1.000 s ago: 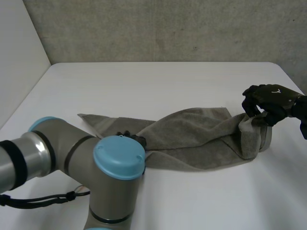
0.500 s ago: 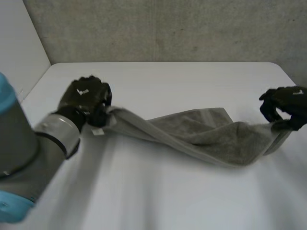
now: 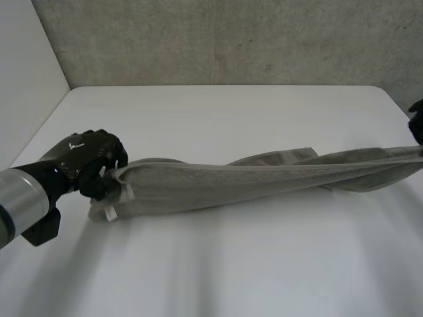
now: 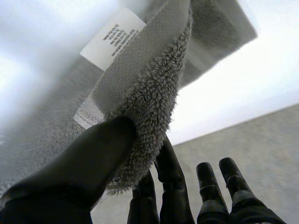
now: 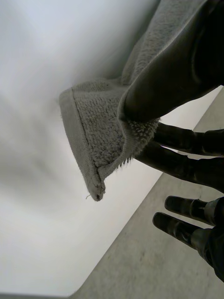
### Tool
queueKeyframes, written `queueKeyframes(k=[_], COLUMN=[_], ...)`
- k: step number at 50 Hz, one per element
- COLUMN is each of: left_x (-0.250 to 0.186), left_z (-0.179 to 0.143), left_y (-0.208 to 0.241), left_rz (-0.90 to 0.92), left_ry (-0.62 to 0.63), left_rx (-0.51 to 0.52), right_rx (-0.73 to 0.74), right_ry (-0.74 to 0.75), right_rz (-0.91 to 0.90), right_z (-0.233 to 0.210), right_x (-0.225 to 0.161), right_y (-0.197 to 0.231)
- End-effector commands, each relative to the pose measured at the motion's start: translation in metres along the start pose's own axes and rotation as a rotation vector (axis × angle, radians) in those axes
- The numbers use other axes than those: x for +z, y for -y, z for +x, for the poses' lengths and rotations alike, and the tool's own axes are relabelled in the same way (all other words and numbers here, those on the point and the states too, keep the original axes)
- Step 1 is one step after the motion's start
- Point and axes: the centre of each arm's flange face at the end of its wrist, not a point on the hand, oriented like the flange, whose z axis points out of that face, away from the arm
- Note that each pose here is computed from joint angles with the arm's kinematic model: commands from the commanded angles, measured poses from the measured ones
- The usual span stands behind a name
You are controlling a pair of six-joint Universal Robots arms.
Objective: Fold the towel.
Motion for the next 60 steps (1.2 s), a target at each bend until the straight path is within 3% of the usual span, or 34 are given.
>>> queueKeyframes(k=[1, 6, 12, 19, 30, 45, 60], left_x=[-0.022, -0.028, -0.019, -0.001, 0.039, 0.092, 0.105], left_z=[0.016, 0.02, 0.003, -0.014, -0.047, -0.077, -0.082], left_y=[0.004, 0.002, 0.002, -0.005, -0.025, -0.033, -0.043], left_rz=[-0.036, -0.064, -0.074, -0.128, -0.231, -0.237, -0.258], left_ry=[-0.11, -0.136, -0.089, -0.06, -0.026, -0.01, 0.01], left_rx=[-0.026, -0.045, -0.068, -0.11, -0.186, -0.203, -0.198], right_rx=[0.013, -0.001, -0.001, 0.01, 0.003, -0.022, 0.01], right_ry=[-0.017, -0.016, 0.014, 0.192, 0.276, 0.078, 0.088], right_rz=[-0.011, -0.005, -0.01, -0.044, -0.115, 0.098, 0.181], right_z=[0.007, 0.005, 0.003, -0.038, -0.058, -0.033, -0.056], right_x=[-0.007, -0.012, -0.007, 0.031, 0.091, 0.17, 0.208], right_y=[0.002, 0.008, 0.004, -0.004, -0.022, -0.038, -0.049])
